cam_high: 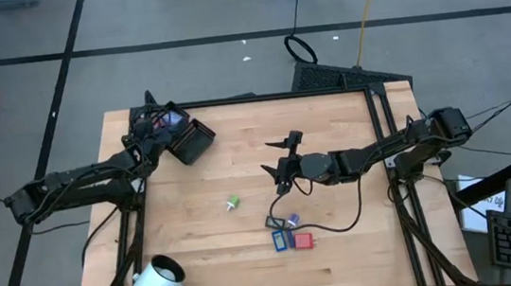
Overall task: Pick & Place Office items
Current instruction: Put the red charger adapter into the top black bin
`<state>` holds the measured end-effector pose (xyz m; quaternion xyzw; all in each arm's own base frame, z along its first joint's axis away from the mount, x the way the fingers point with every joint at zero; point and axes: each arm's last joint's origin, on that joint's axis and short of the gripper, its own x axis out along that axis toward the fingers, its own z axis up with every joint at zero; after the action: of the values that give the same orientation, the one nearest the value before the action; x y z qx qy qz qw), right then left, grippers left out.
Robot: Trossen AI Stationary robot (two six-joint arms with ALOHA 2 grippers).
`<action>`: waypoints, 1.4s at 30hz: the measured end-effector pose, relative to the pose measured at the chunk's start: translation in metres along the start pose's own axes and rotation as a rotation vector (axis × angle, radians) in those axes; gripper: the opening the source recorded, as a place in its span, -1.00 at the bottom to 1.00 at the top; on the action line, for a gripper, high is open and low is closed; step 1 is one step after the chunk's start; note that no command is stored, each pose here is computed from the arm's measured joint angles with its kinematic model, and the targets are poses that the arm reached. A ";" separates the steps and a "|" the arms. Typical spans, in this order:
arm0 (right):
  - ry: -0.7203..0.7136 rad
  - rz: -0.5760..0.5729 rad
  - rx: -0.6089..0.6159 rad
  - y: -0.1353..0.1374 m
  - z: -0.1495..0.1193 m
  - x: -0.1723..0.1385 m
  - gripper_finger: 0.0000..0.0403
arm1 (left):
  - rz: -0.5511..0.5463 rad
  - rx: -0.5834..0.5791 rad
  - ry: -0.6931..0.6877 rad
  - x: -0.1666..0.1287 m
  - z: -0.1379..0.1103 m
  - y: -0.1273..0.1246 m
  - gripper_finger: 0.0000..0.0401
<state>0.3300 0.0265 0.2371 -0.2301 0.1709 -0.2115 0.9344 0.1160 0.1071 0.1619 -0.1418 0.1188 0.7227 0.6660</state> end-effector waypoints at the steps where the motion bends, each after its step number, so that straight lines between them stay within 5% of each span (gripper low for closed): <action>1: 0.000 0.000 0.000 0.000 0.000 0.000 0.52 | 0.000 0.000 0.000 0.000 0.000 0.000 -0.05; 13: -0.001 0.005 0.013 0.000 0.000 0.000 0.52 | -0.121 -0.003 0.010 0.000 0.005 -0.007 -0.18; 28: 0.113 0.736 0.292 0.026 -0.016 -0.010 0.52 | -0.543 0.028 -0.035 -0.015 0.018 -0.030 0.00; 36: 0.493 0.881 0.293 0.054 -0.038 -0.043 0.52 | -0.614 -0.046 -0.050 -0.021 0.021 -0.034 0.05; 42: 0.528 0.830 0.251 0.079 -0.033 -0.072 0.52 | -0.791 -0.045 -0.052 -0.028 0.025 -0.040 0.05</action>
<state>0.2802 0.1122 0.1854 0.0325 0.4517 0.1077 0.8850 0.1572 0.0934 0.1957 -0.1729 0.0221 0.4162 0.8924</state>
